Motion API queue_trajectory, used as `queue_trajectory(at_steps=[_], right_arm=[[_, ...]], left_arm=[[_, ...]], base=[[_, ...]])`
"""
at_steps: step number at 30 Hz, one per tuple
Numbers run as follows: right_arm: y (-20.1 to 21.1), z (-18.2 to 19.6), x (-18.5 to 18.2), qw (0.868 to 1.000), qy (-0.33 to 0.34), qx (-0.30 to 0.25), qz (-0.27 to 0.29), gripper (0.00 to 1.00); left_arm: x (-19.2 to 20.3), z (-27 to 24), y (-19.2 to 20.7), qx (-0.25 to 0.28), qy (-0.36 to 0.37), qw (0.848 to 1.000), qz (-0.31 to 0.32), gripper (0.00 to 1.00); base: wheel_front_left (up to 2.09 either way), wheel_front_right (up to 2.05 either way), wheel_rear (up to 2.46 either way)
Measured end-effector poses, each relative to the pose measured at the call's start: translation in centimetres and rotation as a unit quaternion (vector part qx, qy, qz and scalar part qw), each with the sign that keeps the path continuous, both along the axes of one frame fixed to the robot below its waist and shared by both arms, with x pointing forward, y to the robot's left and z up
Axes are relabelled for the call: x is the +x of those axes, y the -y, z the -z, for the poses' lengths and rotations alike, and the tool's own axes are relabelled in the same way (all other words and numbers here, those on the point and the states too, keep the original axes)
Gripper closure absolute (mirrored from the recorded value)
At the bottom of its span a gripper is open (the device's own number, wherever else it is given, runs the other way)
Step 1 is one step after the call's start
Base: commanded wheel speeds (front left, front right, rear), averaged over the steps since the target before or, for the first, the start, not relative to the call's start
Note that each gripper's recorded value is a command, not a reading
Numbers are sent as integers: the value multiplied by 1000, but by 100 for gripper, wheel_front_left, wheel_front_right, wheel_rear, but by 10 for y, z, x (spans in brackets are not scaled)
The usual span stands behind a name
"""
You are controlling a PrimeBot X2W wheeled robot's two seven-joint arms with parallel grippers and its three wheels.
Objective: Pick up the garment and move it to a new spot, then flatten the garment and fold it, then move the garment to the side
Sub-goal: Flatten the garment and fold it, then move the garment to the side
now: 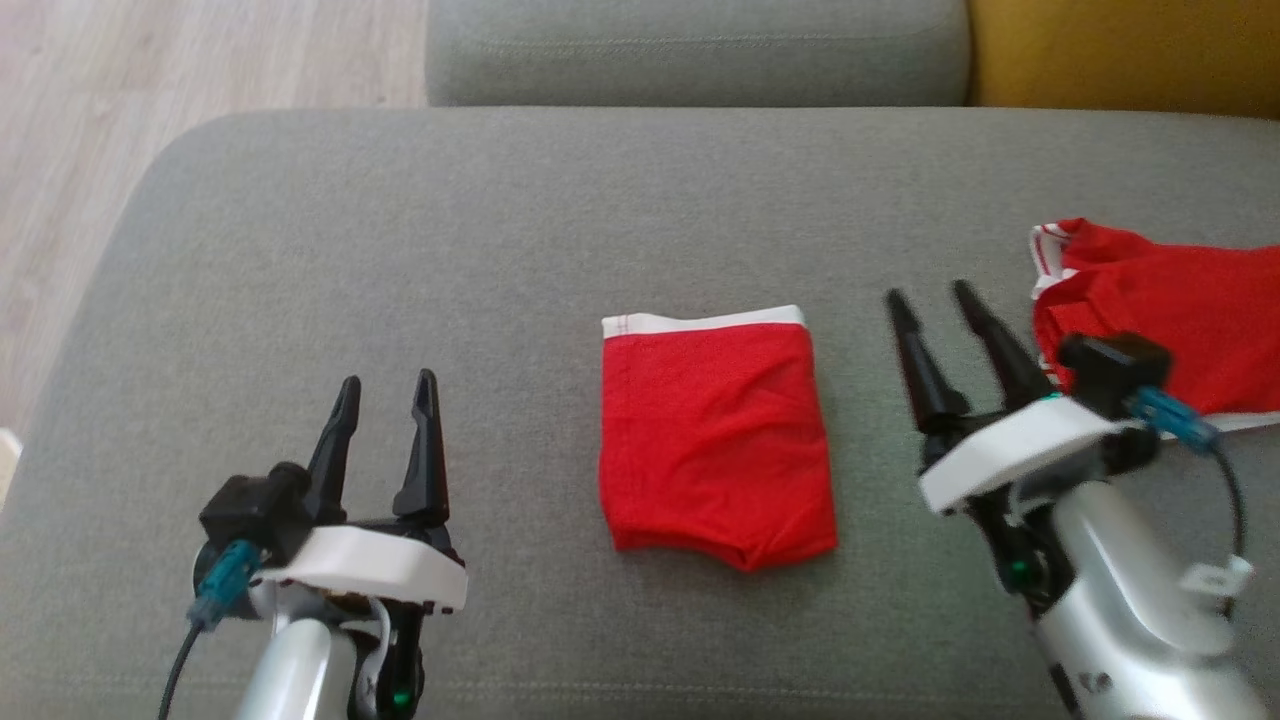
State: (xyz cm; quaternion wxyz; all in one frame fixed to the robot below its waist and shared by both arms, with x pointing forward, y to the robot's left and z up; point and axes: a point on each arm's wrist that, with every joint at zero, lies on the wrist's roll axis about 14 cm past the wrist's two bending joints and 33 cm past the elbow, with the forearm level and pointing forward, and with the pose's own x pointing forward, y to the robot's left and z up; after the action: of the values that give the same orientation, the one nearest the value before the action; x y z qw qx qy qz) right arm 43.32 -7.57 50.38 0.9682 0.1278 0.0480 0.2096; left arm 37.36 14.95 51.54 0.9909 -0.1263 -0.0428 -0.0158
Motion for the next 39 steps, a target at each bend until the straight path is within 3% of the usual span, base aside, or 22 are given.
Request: queue_trajectory(at_steps=[6,16,39], right_arm=[[45,-8,-14,997,35,-22,70,0],[75,-2,-46,988,51,-66,130,0],[77,1,-50,986,47,-64,144,0]], left_arm=[[2,-9,6,-4,13,1000,8,0],[-5,5,23,-18,-9,999,32,0],[-7,8,26,-18,-15,999,31,0]], base=[[0,0,0],[0,0,0],[0,0,0]])
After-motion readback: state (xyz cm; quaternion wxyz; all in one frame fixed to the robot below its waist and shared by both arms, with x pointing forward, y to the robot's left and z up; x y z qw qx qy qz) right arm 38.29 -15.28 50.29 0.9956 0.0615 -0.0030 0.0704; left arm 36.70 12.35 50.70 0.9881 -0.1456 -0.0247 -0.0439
